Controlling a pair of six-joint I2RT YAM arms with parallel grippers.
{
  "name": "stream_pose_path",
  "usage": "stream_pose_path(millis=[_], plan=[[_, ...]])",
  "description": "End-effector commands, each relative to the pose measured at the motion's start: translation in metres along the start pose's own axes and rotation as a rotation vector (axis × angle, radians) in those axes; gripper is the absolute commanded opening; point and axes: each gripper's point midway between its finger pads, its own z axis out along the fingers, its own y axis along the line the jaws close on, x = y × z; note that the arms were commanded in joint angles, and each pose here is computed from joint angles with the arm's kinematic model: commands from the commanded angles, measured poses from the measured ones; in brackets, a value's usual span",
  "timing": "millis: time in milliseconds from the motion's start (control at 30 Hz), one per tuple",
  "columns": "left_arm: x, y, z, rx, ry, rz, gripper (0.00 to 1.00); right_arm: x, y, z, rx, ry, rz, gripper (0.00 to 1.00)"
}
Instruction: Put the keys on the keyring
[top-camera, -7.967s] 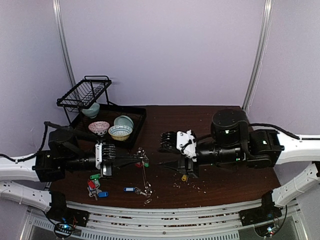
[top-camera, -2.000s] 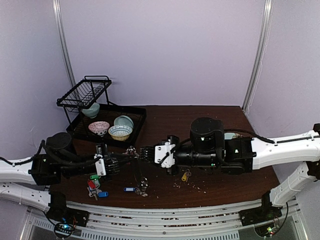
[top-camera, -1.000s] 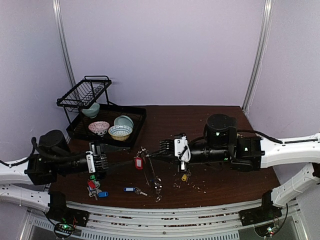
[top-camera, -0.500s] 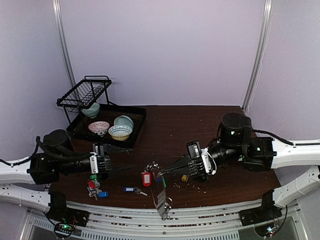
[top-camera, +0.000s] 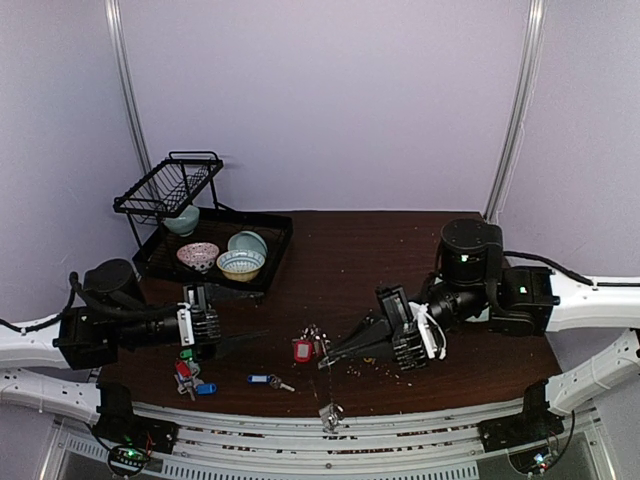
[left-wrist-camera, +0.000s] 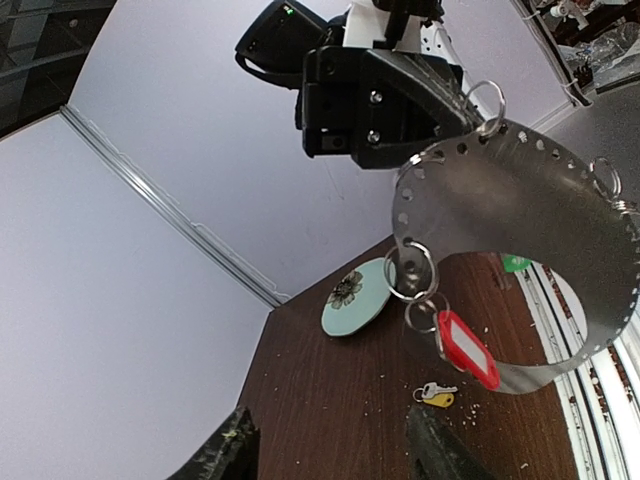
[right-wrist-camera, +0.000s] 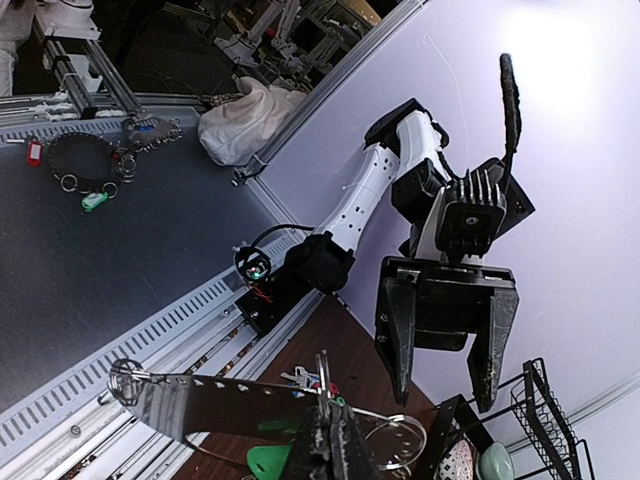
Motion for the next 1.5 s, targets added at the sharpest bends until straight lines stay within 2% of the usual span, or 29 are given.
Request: stream_pose_path(millis=[0, 333, 500, 900, 1033, 1100, 1233, 1333, 1467], plan=[[-0.007, 0.011, -0.001, -0.048, -0.031, -0.01, 0.53, -0.027, -0.017, -0.008, 0.029, -0.061, -0.062, 0.0], [-0.014, 0.026, -0.009, -0.121, -0.054, -0.026, 0.53, -0.018, -0.038, -0.007, 0.161, -0.041, 0.069, 0.0], [-0.019, 0.027, -0.01, -0.124, -0.07, -0.041, 0.53, -0.009, -0.062, -0.014, 0.32, -0.022, 0.164, 0.0], [-0.022, 0.034, -0.003, -0.133, -0.077, -0.114, 0.49, 0.038, -0.097, -0.029, 0.633, 0.079, 0.454, 0.0], [-0.013, 0.033, 0.003, -0.133, -0.05, -0.147, 0.5, 0.066, -0.096, -0.035, 0.694, 0.182, 0.529, 0.0], [-0.004, 0.036, 0.01, -0.15, -0.017, -0.19, 0.5, 0.086, -0.091, -0.049, 0.75, 0.278, 0.536, 0.0], [0.017, 0.05, 0.032, -0.189, 0.093, -0.298, 0.5, 0.115, -0.082, -0.092, 0.879, 0.376, 0.599, 0.0], [0.046, 0.06, 0.06, -0.162, 0.219, -0.447, 0.47, 0.132, -0.07, -0.135, 1.0, 0.452, 0.636, 0.0], [0.1, 0.059, 0.108, -0.148, 0.424, -0.671, 0.37, 0.157, -0.057, -0.197, 1.213, 0.607, 0.708, 0.0]])
